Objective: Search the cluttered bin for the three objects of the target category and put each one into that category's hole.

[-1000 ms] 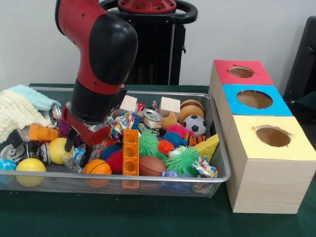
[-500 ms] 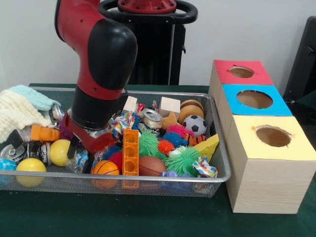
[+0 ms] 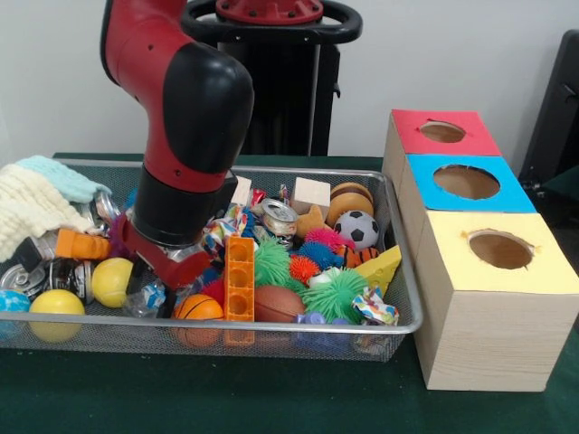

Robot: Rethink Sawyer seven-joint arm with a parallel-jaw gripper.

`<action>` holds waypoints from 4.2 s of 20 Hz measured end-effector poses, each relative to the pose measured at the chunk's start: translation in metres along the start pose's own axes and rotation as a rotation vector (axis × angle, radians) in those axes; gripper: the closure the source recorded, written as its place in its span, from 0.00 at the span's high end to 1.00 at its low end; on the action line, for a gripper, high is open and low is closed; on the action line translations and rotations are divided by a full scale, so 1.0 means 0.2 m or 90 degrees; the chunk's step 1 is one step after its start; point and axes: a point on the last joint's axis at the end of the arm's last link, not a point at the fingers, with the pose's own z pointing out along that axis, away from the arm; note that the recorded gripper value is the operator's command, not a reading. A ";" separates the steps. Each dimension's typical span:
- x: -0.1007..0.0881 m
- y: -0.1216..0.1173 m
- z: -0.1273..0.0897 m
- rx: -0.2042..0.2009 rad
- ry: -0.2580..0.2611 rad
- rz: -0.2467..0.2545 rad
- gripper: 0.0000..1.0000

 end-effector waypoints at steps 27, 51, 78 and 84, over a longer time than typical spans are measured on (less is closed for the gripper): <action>0.02 0.01 -0.04 0.011 0.037 -0.021 0.00; -0.03 0.09 -0.76 -0.095 -0.029 0.005 0.00; 0.35 0.42 -1.59 -0.140 -0.012 -0.045 0.00; 0.40 0.46 -1.61 -0.142 -0.007 -0.018 0.00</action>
